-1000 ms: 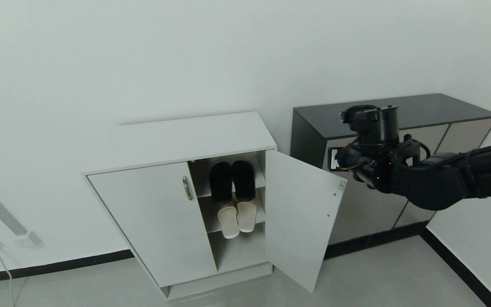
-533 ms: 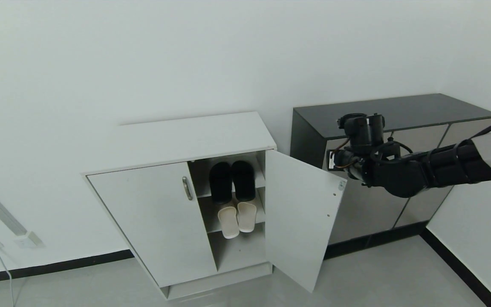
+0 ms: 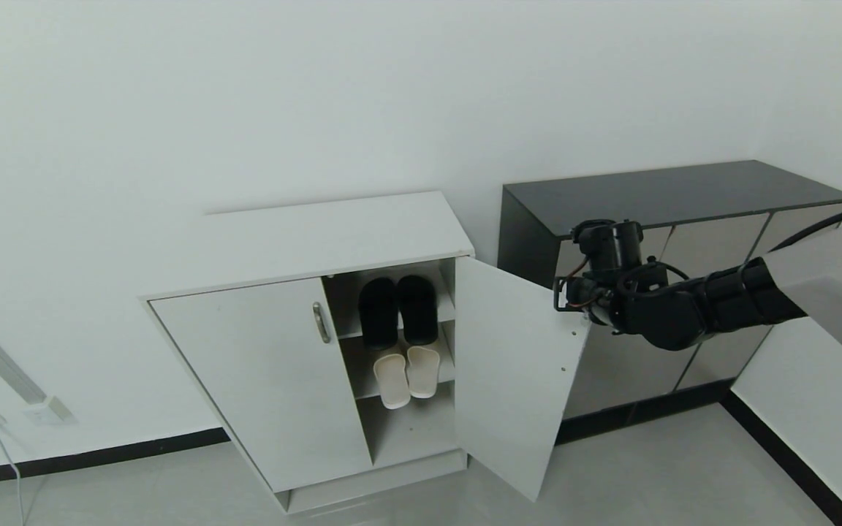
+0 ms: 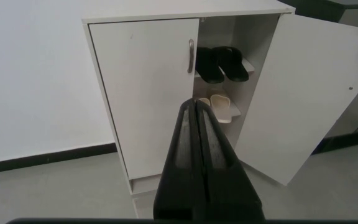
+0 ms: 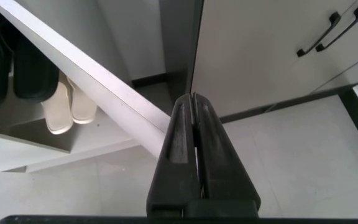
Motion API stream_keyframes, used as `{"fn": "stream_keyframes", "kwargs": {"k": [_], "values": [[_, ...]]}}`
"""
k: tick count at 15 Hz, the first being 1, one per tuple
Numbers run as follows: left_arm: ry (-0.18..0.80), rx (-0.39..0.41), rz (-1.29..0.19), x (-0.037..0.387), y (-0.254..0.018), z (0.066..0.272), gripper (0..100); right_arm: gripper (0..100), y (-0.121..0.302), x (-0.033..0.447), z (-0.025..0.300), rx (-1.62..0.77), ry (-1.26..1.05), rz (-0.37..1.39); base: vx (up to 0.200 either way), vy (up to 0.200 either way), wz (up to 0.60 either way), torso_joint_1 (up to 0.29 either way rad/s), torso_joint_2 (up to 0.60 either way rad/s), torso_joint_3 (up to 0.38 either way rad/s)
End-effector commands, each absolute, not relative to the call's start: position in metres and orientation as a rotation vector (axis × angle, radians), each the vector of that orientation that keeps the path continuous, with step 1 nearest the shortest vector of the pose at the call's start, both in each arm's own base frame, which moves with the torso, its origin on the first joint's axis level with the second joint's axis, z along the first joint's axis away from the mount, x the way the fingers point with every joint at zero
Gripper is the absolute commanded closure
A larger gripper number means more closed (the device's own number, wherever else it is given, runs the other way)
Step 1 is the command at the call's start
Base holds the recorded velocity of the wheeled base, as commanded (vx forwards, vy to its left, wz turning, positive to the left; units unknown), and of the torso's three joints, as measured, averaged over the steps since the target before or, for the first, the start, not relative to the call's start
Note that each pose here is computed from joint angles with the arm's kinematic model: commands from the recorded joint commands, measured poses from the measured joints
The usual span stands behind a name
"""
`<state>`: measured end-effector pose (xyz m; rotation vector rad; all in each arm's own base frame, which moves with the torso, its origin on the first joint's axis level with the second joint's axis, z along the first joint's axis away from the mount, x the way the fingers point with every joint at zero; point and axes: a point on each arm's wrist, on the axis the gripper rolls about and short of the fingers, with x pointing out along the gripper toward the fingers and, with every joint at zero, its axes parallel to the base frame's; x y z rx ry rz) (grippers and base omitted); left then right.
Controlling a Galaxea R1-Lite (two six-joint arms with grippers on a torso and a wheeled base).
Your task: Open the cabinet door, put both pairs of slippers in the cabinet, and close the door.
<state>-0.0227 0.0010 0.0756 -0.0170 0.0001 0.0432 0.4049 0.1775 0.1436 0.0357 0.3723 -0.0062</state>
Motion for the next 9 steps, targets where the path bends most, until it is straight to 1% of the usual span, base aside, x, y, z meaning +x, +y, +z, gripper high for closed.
{"fn": "stream_keyframes", "kwargs": {"k": [1,5,9], "values": [[0.000,-0.017,0.044,-0.023,0.001,0.076,100,100,0.178,0.407,0.138,0.030,0.384,-0.009,0.000,0.000,0.00,0.000,0.00,0.000],[0.000,-0.018,0.044,-0.023,0.001,0.076,100,100,0.177,0.407,0.137,0.031,0.383,-0.010,0.000,0.000,0.00,0.000,0.00,0.000],[0.000,-0.017,0.044,-0.023,0.001,0.076,100,100,0.181,0.393,0.141,0.032,0.395,0.006,0.000,0.000,0.00,0.000,0.00,0.000]]}}
